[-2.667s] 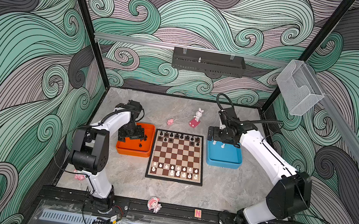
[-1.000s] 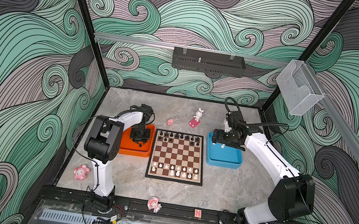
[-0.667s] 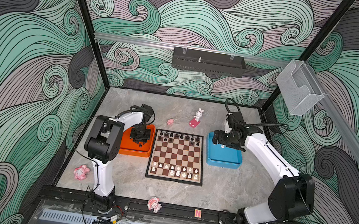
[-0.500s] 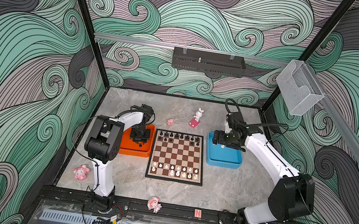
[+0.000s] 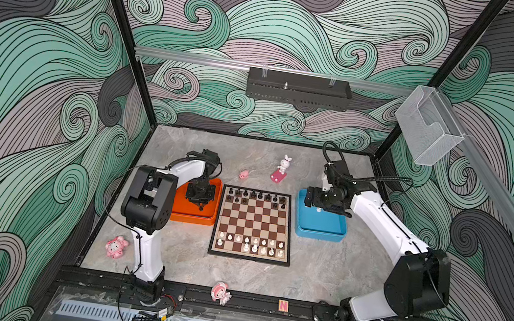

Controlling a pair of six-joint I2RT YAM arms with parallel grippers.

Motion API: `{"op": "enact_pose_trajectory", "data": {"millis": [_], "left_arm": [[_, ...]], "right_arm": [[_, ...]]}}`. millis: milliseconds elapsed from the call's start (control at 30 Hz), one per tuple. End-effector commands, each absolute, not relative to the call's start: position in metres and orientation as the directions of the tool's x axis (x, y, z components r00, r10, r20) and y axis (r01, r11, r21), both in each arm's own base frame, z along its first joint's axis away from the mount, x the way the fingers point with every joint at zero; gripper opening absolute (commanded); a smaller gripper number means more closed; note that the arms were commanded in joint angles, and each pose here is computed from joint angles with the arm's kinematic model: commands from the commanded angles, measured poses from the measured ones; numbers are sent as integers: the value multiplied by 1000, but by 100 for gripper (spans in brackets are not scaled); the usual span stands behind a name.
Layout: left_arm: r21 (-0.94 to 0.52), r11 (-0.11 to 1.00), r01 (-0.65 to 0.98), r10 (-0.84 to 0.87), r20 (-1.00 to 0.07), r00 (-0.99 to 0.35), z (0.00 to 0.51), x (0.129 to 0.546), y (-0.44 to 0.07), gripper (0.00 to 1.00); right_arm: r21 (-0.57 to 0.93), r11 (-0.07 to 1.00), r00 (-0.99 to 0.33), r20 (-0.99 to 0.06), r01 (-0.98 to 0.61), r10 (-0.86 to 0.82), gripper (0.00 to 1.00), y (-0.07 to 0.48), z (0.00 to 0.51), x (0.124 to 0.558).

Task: Set up the chess pieces on the board
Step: 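Close the left gripper on a black pawn in the orange tray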

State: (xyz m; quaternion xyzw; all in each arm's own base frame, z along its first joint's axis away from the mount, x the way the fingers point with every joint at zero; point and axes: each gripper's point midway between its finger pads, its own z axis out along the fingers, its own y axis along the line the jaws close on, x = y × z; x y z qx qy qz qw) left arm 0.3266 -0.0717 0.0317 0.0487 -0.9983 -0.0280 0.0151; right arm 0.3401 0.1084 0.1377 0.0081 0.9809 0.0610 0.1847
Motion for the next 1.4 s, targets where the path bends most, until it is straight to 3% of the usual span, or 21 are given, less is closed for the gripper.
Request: {"op": "enact_pose_trajectory", "data": {"millis": [0, 633, 1133, 1367], "left_arm": [[87, 993, -82, -86, 51, -995, 28, 321, -70, 19], [97, 992, -76, -83, 66, -994, 28, 315, -68, 26], [98, 993, -70, -77, 69, -995, 31, 315, -69, 13], [105, 993, -59, -65, 50, -997, 44, 319, -67, 13]], "right_arm": [[125, 992, -933, -358, -3, 42, 92, 106, 137, 337], [137, 991, -934, -356, -10, 40, 92, 109, 138, 341], [131, 991, -933, -358, -6, 42, 92, 107, 139, 341], [132, 991, -932, -361, -3, 46, 92, 106, 139, 341]]}}
